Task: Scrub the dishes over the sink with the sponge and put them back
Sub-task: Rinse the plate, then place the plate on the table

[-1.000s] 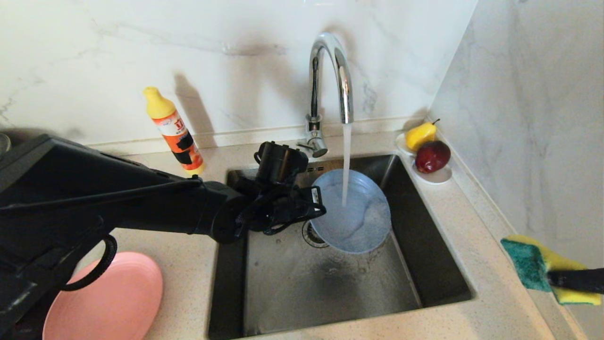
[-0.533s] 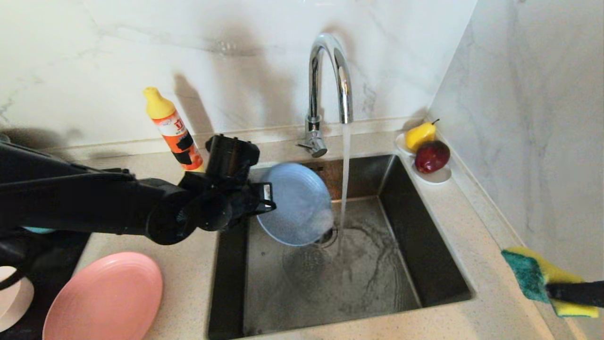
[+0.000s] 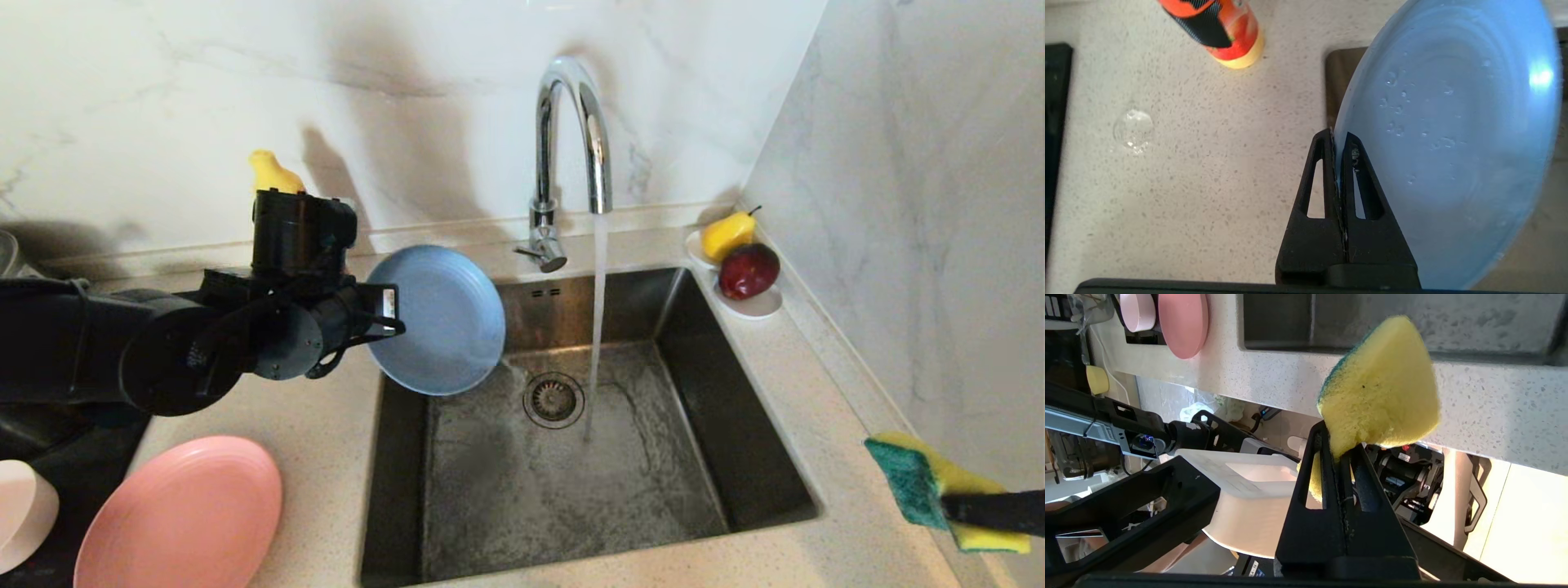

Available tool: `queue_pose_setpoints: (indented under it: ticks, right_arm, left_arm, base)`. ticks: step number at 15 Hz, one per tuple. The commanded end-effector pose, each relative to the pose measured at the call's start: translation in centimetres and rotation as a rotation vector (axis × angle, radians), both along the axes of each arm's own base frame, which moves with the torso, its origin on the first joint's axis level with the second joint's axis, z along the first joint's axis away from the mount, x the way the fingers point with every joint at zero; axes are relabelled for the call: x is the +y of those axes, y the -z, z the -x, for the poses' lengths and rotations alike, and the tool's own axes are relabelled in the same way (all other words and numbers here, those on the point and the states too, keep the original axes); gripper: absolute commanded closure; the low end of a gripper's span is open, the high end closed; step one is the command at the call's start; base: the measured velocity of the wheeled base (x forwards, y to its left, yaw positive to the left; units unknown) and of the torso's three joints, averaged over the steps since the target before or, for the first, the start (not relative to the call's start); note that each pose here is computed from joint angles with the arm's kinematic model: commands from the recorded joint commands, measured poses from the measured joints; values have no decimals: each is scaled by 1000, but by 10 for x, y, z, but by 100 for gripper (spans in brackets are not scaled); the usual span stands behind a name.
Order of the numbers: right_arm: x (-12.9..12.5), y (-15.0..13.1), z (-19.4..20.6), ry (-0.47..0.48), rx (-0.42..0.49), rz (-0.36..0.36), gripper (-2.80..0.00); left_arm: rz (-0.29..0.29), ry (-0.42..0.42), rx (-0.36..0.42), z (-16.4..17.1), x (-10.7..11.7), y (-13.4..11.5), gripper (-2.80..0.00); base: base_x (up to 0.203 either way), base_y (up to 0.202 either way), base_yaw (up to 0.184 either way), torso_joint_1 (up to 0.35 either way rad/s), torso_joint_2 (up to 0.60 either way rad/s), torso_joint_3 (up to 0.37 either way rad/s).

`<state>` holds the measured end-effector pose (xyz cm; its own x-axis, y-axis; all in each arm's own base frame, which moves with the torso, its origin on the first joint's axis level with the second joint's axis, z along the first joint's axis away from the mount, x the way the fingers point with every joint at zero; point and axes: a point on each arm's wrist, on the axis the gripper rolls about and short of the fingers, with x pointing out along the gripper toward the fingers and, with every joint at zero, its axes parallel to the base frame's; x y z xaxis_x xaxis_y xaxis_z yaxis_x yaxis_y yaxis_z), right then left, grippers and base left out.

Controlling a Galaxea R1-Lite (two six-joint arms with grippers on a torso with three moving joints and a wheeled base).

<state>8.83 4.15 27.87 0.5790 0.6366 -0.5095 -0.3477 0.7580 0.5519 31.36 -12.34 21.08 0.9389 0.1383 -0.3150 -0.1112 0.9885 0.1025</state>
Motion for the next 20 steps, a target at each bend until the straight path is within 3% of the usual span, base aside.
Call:
queue_pose_setpoints:
  ticks: [1, 6, 9, 13, 16, 20]
  right_arm:
    - [0, 2, 0, 0, 13, 3, 0]
    - [1, 8, -3, -2, 34, 14, 0]
    - [1, 9, -3, -3, 39, 14, 0]
    - [2, 12, -5, -2, 23, 7, 0]
    - [2, 14, -6, -1, 19, 6, 0]
    - [3, 14, -8, -1, 21, 8, 0]
  left_arm:
    - [4, -3, -19, 4, 2, -7, 0]
    - [-17, 1, -3, 7, 3, -2, 0]
    - [-23, 8, -40, 12, 5, -16, 0]
    - [-107, 10, -23, 9, 11, -15, 0]
    - [-128, 15, -25, 11, 11, -16, 0]
    - [-65, -7, -73, 20, 22, -34, 0]
  base:
    - [0, 0, 0, 0, 0, 0]
    - [0, 0, 0, 0, 0, 0]
    - [0, 0, 0, 0, 0, 0]
    - [0, 0, 0, 0, 0, 0]
    - [0, 0, 0, 0, 0, 0]
    - [0, 0, 0, 0, 0, 0]
